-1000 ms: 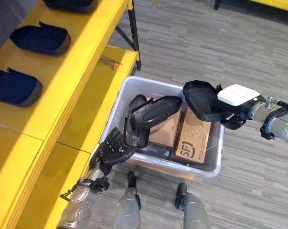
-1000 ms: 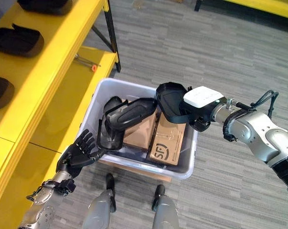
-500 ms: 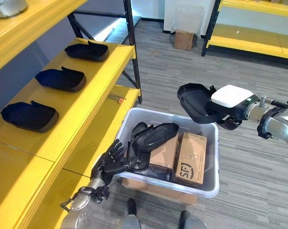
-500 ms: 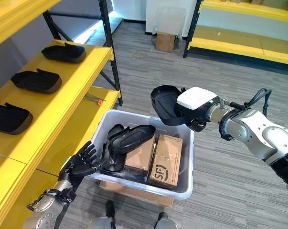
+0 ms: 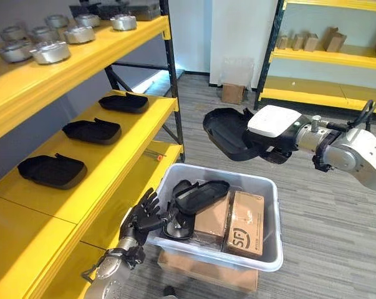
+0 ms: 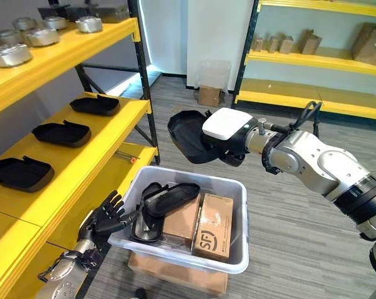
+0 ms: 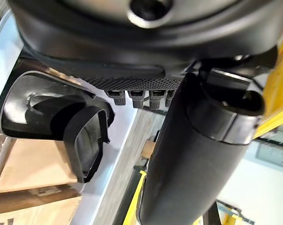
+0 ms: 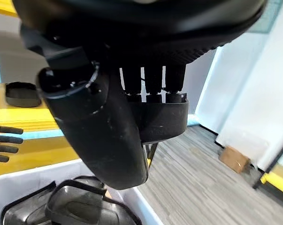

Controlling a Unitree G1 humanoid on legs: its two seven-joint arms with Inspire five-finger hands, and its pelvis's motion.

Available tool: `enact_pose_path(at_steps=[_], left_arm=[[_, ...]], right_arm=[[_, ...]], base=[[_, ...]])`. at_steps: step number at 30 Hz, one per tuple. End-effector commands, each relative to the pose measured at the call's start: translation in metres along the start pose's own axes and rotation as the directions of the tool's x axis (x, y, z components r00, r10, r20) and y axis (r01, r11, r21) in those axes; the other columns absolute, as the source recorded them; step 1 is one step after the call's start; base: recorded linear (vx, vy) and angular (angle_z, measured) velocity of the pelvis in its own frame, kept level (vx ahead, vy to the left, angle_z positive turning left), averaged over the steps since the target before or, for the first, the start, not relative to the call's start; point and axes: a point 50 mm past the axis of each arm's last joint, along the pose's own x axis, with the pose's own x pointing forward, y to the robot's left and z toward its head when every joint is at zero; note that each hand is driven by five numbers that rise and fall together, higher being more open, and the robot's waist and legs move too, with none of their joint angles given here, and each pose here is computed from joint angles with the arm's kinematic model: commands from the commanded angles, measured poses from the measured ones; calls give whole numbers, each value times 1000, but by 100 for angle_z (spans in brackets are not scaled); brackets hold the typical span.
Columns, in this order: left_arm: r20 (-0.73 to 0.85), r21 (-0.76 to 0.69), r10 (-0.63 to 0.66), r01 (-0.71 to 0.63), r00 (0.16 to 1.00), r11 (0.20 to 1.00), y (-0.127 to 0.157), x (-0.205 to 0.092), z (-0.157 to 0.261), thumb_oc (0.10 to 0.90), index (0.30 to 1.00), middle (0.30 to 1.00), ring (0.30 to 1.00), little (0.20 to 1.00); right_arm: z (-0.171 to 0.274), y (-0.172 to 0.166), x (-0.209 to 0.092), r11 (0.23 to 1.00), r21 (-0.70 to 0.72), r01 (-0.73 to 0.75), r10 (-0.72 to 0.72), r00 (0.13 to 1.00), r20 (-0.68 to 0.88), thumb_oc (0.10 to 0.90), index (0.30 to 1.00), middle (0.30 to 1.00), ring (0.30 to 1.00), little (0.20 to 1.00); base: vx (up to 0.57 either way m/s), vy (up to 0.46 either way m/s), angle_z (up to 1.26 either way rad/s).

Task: Move parts from the plastic box to the shelf.

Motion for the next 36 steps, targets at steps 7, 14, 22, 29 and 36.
enact_pose_path(at_steps=[7, 14, 22, 29, 36], left_arm=[[131, 31, 77, -82, 988, 996, 22, -14, 22, 900, 1000, 1000, 1000, 1000], [137, 1, 108, -109, 985, 994, 25, -16, 19, 900, 1000, 1000, 1000, 1000], [145, 48, 8, -15, 989, 999, 9, -1, 29, 900, 1000, 1000, 1000, 1000], [158, 84, -3, -11, 987, 996, 12, 3, 37, 900, 1000, 1000, 1000, 1000], [147, 112, -38, 21, 988, 994, 7, 5, 37, 900, 1000, 1000, 1000, 1000]], right_arm=[[-16, -113, -4, 907, -81, 413, -417, 908, -43, 400, 300, 300, 300, 300], [-12, -123, 2, 888, -111, 446, -451, 892, -24, 400, 300, 300, 300, 300], [-9, -143, -22, 844, -178, 506, -515, 857, -4, 400, 300, 300, 300, 300], [-10, -130, -37, 847, -134, 515, -521, 853, -15, 400, 300, 300, 300, 300], [-15, -122, -50, 854, -138, 502, -512, 858, -48, 400, 300, 300, 300, 300]], base=[[-177, -181, 12], [-190, -94, 55], [-60, 80, 119], [50, 112, 39], [97, 133, 36]])
